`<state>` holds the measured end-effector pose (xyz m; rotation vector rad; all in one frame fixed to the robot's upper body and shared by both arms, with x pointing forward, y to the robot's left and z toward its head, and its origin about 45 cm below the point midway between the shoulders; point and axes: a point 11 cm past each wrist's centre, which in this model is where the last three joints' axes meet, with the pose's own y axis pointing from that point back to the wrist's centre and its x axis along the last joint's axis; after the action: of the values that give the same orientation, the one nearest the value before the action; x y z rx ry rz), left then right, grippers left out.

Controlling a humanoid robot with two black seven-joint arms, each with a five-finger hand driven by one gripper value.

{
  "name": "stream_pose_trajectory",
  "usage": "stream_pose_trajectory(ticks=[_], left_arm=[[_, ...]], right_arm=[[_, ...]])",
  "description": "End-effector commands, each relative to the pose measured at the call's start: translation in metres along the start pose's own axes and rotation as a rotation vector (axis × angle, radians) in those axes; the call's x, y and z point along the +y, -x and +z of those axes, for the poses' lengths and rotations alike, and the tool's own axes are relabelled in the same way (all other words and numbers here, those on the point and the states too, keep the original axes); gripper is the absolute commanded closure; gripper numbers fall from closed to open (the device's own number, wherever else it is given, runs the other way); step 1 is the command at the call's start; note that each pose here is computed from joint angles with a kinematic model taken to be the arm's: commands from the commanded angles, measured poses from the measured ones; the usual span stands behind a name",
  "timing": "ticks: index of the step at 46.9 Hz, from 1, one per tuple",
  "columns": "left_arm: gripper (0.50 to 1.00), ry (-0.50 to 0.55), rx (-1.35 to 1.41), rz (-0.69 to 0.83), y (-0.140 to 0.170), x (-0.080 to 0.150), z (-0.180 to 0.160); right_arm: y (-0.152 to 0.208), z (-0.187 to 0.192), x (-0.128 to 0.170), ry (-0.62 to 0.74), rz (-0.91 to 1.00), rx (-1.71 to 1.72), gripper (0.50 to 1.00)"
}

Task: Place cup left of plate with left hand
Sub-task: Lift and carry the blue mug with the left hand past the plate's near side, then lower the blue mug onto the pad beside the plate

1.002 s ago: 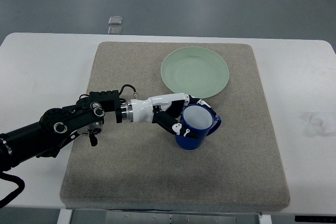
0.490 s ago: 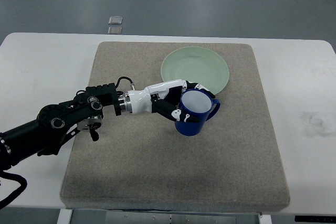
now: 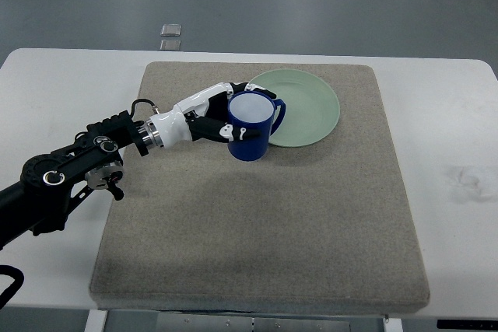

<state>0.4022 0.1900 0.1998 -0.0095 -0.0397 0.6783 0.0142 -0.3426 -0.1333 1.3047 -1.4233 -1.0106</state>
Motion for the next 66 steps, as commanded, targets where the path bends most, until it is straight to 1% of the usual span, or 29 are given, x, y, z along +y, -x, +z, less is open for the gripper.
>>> stream_pose_trajectory(ticks=[1, 7, 12, 21, 24, 33, 38, 44, 50, 53, 61, 66], left_arm=[[1.000, 0.003, -0.023, 0.040, -0.013, 0.014, 0.002], [1.000, 0.015, -0.056, 0.088, -0.030, 0.030, 0.007], [1.000, 0.027, -0.098, 0.162, -0.049, 0.041, 0.014], [1.000, 0.017, -0.118, 0.269, -0.076, 0.062, 0.011], [1.000, 0.003, -0.104, 0.311, -0.084, 0.072, 0.004], [1.000, -0.016, -0.078, 0.376, -0.096, 0.085, -0.005], [1.000, -0.021, -0.041, 0.397, -0.093, 0.091, -0.015], [1.000, -0.025, -0.029, 0.400, -0.090, 0.092, -0.020], [1.000, -0.014, -0.030, 0.422, -0.080, 0.075, -0.027], [1.000, -0.013, -0.044, 0.445, -0.081, 0.074, -0.027], [1.000, -0.002, -0.032, 0.448, -0.075, 0.065, -0.030], [0.992, 0.000, -0.033, 0.450, -0.075, 0.064, -0.029]], right_arm=[[0.000, 0.000, 0.000, -0.001, 0.000, 0.000, 0.568], [0.000, 0.000, 0.000, 0.001, 0.000, 0.000, 0.568], [0.000, 0.000, 0.000, -0.001, 0.000, 0.000, 0.568], [0.000, 0.000, 0.000, 0.000, 0.000, 0.000, 0.568], [0.000, 0.000, 0.000, 0.001, 0.000, 0.000, 0.568], [0.000, 0.000, 0.000, 0.001, 0.000, 0.000, 0.568], [0.000, 0.000, 0.000, 0.001, 0.000, 0.000, 0.568], [0.000, 0.000, 0.000, 0.000, 0.000, 0.000, 0.568], [0.000, 0.000, 0.000, 0.001, 0.000, 0.000, 0.568], [0.000, 0.000, 0.000, -0.001, 0.000, 0.000, 0.568], [0.000, 0.000, 0.000, -0.001, 0.000, 0.000, 0.568], [0.000, 0.000, 0.000, -0.001, 0.000, 0.000, 0.568]])
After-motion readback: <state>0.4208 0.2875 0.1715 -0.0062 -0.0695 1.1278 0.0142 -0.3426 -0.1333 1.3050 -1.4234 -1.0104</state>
